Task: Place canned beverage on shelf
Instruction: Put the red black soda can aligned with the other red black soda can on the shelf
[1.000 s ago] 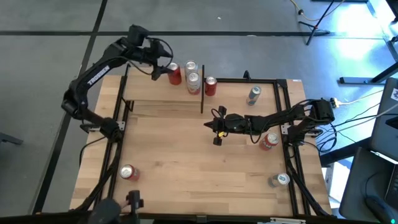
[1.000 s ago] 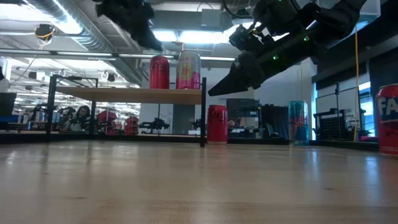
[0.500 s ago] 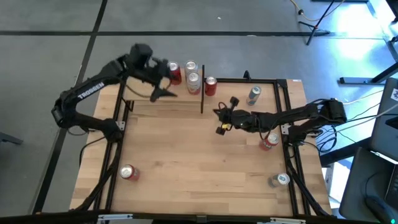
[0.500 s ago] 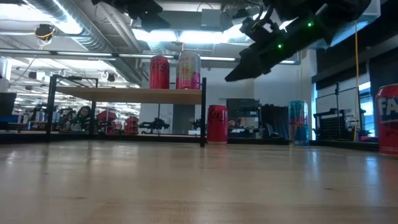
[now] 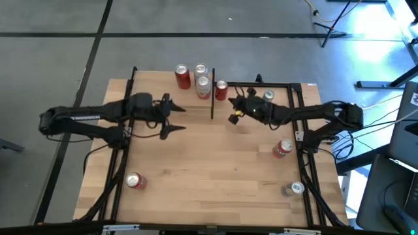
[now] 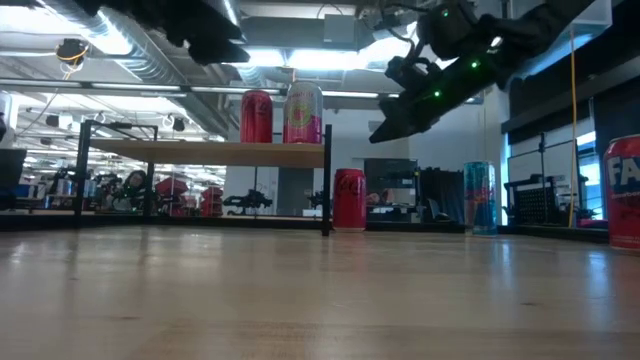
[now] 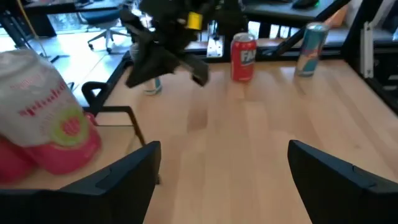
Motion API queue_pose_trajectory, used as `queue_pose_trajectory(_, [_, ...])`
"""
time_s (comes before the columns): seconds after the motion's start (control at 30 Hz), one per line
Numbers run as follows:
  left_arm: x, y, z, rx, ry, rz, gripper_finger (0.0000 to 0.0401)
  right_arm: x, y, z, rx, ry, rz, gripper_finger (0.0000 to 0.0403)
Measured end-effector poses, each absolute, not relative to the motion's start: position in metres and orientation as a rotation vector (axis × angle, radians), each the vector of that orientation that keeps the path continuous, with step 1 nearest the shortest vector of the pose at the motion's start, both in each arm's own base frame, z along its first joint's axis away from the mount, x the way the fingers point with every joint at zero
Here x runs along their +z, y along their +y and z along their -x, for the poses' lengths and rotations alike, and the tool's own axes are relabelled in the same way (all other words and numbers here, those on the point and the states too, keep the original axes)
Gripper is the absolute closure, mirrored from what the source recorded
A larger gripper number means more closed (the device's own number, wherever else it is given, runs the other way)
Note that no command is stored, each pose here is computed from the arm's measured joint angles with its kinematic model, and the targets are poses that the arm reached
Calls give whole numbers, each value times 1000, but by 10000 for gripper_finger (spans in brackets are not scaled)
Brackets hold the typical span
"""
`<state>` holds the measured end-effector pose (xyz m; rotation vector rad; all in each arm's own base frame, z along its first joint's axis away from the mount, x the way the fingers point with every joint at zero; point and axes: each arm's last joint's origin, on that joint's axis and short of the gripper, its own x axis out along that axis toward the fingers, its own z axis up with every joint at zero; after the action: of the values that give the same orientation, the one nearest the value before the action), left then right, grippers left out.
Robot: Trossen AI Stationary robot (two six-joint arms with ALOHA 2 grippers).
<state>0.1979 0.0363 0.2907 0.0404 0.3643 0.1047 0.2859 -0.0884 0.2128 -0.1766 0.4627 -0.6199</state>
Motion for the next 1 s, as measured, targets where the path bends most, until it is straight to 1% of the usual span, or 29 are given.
queue_pose_trajectory(0.07, [282,29,-196,91,338,-29,78,214,-97,-285,-632,434,163,383])
queue_pose_trajectory(0.17, [269,20,-196,60,302,-9,78,217,-108,-283,-626,396,144,341])
queue_pose_trajectory(0.3, [252,12,-197,29,288,10,78,221,-120,-281,-604,334,111,260])
queue_pose_trajectory(0.43, [251,8,-198,29,263,41,78,223,-132,-276,-616,304,64,176])
queue_pose_trajectory(0.53, [251,4,-198,17,259,47,78,224,-142,-272,-631,284,35,124])
queue_pose_trajectory(0.6, [252,2,-199,6,251,46,78,224,-149,-270,-620,268,33,97])
queue_pose_trajectory(0.67, [252,0,-199,-1,251,45,78,223,-157,-270,-605,263,25,76])
queue_pose_trajectory(0.77, [253,-1,-199,-6,235,43,78,224,-171,-278,-584,260,16,57])
queue_pose_trajectory(0.87, [254,-1,-199,-6,230,43,78,224,-184,-292,-577,280,21,52])
queue_pose_trajectory(1.0, [254,-1,-199,-9,232,44,78,224,-198,-306,-582,348,25,55])
